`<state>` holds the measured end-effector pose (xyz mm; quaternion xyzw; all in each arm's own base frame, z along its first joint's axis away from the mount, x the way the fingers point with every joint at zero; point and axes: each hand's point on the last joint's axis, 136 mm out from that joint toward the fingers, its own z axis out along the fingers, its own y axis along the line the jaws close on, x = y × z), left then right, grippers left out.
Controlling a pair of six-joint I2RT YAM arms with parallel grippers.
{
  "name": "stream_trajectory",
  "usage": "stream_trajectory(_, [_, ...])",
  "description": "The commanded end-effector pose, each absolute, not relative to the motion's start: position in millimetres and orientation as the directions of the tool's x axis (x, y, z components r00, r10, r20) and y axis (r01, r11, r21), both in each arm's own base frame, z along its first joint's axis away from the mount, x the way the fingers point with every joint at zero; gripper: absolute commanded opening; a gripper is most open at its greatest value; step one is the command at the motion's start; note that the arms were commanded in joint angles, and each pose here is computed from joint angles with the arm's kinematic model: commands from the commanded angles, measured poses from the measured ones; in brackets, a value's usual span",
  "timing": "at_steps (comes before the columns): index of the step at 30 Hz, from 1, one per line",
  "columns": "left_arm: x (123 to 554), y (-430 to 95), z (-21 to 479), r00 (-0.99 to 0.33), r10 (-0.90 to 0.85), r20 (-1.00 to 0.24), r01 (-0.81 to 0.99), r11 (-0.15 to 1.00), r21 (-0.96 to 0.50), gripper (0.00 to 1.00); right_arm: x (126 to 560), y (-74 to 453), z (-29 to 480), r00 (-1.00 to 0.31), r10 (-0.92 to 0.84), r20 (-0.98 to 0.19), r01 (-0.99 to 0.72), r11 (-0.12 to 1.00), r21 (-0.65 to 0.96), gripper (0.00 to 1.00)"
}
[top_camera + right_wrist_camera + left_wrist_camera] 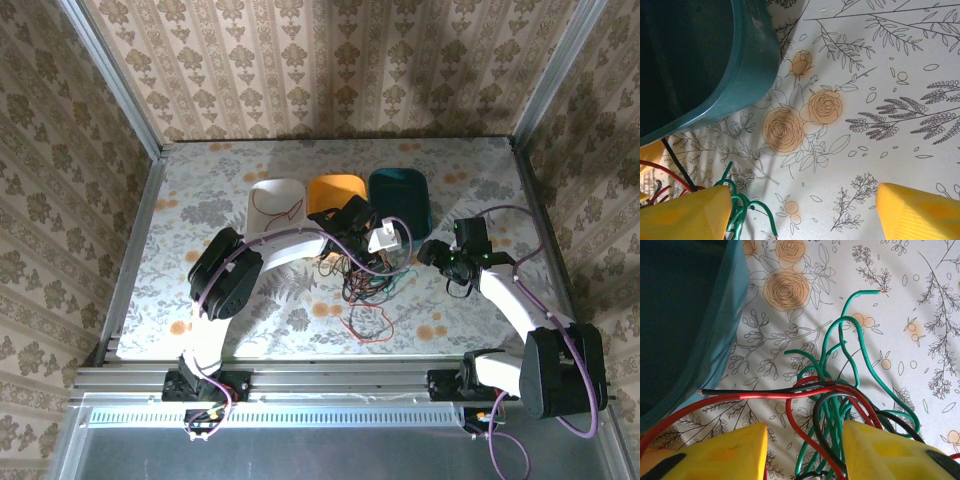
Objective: Untangle the cables
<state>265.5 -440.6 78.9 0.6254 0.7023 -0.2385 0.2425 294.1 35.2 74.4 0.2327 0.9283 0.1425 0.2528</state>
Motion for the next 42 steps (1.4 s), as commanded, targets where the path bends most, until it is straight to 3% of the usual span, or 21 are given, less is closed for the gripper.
stream_trajectory(1, [270, -435, 113, -0.058, 0.741, -0.669, 0.995, 0.100, 0.025, 0.47, 290, 37, 75, -0.778, 0.487, -0.397, 0.339, 0.857, 0.387, 0.77])
stream_trajectory(12, [251, -409, 110, -0.057, 0.783, -0.620, 0.998, 0.064, -0.012, 0.48, 287, 39, 71, -0.798, 0.465, -0.385, 0.323, 0.867, 0.378, 0.77])
stream_trajectory(17, [241, -409, 95, -0.066, 0.805, -0.589, 0.998, 0.045, -0.051, 0.42, 287, 39, 71, -0.800, 0.463, -0.380, 0.323, 0.868, 0.377, 0.77])
stream_trajectory(29, [233, -410, 64, -0.061, 0.846, -0.530, 0.996, 0.016, -0.089, 0.37, 284, 39, 70, -0.797, 0.473, -0.376, 0.334, 0.863, 0.378, 0.77])
stream_trajectory(36, [243, -423, 63, -0.063, 0.830, -0.554, 0.997, 0.026, -0.074, 0.21, 285, 39, 69, -0.794, 0.480, -0.372, 0.340, 0.859, 0.382, 0.77])
stream_trajectory(40, [248, -429, 64, -0.056, 0.824, -0.564, 0.998, 0.025, -0.062, 0.00, 285, 41, 71, -0.796, 0.475, -0.375, 0.328, 0.859, 0.392, 0.76])
stream_trajectory(42, [251, -431, 71, -0.054, 0.814, -0.578, 0.998, 0.028, -0.054, 0.00, 286, 43, 73, -0.795, 0.470, -0.382, 0.313, 0.859, 0.405, 0.76])
